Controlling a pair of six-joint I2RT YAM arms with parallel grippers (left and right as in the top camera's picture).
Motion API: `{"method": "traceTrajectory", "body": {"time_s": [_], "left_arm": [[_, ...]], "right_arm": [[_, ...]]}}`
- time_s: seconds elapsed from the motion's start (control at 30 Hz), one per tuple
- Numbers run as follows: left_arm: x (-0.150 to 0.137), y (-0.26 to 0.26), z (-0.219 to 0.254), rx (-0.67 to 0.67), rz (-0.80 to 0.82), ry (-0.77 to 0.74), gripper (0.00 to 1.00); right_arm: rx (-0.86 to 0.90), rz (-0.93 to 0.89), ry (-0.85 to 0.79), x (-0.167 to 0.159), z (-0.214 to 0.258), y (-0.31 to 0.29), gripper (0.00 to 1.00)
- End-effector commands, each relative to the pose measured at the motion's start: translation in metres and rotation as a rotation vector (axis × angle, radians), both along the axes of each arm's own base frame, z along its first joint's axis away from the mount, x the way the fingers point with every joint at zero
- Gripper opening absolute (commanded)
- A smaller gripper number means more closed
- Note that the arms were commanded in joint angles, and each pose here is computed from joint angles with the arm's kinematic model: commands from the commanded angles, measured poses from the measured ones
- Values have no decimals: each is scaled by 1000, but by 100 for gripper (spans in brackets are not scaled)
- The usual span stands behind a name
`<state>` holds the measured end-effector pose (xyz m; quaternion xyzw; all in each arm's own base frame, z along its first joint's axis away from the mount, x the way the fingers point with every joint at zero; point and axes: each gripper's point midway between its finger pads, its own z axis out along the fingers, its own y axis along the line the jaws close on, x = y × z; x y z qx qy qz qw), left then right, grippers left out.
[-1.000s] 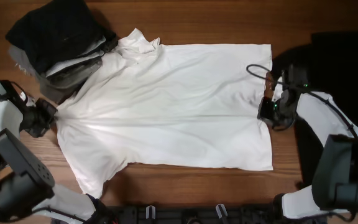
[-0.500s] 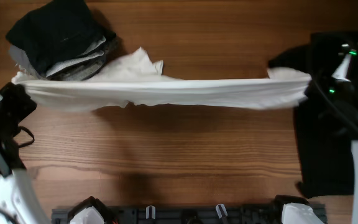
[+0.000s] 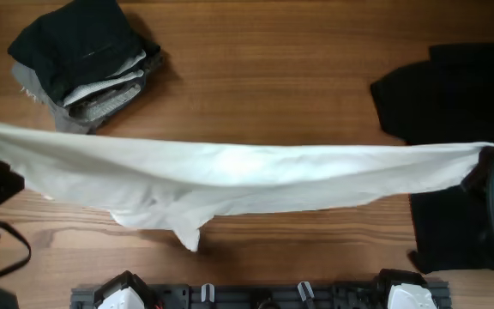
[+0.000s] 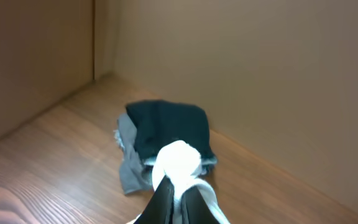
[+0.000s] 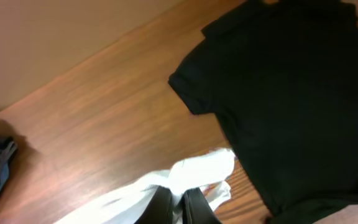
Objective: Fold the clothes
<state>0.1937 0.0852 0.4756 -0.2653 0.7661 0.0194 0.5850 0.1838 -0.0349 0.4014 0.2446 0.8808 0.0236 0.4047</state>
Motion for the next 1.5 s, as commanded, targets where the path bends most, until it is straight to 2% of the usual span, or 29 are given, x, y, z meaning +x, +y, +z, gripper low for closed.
{"method": "traceTrajectory", "body": {"time_s": [0.0, 0.13, 0.33, 0.47, 0.6, 0.67, 0.7, 0.73, 0.77, 0.83, 0.87, 0.93, 1.03, 1.13, 1.2, 1.23, 1.33, 1.37, 1.47], "left_arm": [[0, 9, 0, 30, 31, 28, 4], [43, -5, -20, -51, -141, 93, 4], [144, -22, -98, -88, -364, 360, 4], [243, -46, -177, -37, -445, 504, 4], [304, -63, -252, -44, -497, 575, 5], [331, -70, -289, -44, -513, 587, 10], [346, -71, -309, -42, -518, 585, 27], [362, -74, -328, -35, -524, 570, 50], [371, -75, -334, -29, -526, 555, 73], [384, -75, -333, -13, -525, 507, 94], [387, -74, -324, -4, -523, 481, 100], [382, -65, -293, 6, -505, 449, 100], [359, -56, -258, 0, -487, 451, 100], [296, -48, -215, -27, -461, 515, 100], [261, -43, -202, -51, -444, 567, 99], [241, -39, -201, -72, -432, 608, 96], [187, -32, -222, -193, -377, 800, 68], [175, -32, -234, -242, -356, 860, 65], [140, -37, -282, -343, -343, 1044, 70]], "right_arm": [[-14, -39, -13, -2, 6, -6, 4], [-17, -54, 82, 23, -10, -14, 5], [12, -48, 357, 102, -77, -25, 5], [36, -40, 511, 160, -140, -32, 6], [37, -13, 575, 206, -192, -37, 9], [44, -11, 595, 226, -219, -39, 12], [44, -11, 601, 239, -236, -41, 26], [41, -12, 594, 252, -250, -44, 50], [30, -16, 583, 260, -257, -47, 56], [9, -5, 533, 276, -260, -56, 61], [4, -7, 513, 278, -255, -61, 62], [-15, -8, 497, 269, -237, -73, 62], [0, -49, 513, 236, -209, -86, 63], [16, -27, 512, 194, -171, -82, 63], [46, 16, 483, 171, -145, -66, 63], [66, 29, 468, 161, -135, -59, 63], [156, 89, 439, 135, -116, -31, 72], [172, 92, 455, 128, -117, -28, 74], [218, 62, 544, 118, -144, -25, 75]]}}
